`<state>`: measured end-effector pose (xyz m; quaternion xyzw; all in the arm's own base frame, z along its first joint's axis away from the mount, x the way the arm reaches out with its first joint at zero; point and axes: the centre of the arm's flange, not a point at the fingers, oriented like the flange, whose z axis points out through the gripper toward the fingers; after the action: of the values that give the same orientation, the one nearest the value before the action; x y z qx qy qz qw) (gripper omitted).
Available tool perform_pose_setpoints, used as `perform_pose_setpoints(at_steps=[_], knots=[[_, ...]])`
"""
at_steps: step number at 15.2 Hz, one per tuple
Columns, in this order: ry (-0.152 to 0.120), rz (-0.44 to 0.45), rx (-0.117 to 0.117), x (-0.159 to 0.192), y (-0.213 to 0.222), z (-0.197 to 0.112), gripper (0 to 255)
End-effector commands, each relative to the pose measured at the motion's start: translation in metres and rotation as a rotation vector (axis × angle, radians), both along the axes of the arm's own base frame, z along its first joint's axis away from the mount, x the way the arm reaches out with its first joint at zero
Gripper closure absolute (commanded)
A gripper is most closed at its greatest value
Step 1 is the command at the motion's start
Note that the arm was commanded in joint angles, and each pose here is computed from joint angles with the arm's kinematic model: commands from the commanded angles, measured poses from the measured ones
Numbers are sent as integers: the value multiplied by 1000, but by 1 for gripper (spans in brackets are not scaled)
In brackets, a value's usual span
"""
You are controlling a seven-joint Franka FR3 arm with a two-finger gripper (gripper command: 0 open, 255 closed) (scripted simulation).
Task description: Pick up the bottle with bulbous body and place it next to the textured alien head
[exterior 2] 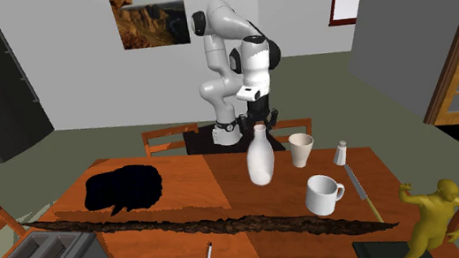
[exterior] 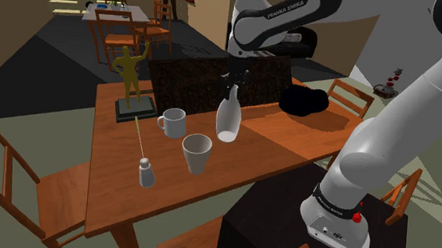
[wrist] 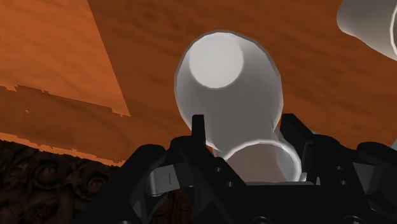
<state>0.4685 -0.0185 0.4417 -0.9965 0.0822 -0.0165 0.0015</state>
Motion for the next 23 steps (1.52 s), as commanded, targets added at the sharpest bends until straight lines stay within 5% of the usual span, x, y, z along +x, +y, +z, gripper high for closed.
perform_pose_setpoints(at_steps=[1, 23], knots=[[0, 0, 0, 0, -1, 11, 255], [0, 0, 0, 0, -1, 127, 255]])
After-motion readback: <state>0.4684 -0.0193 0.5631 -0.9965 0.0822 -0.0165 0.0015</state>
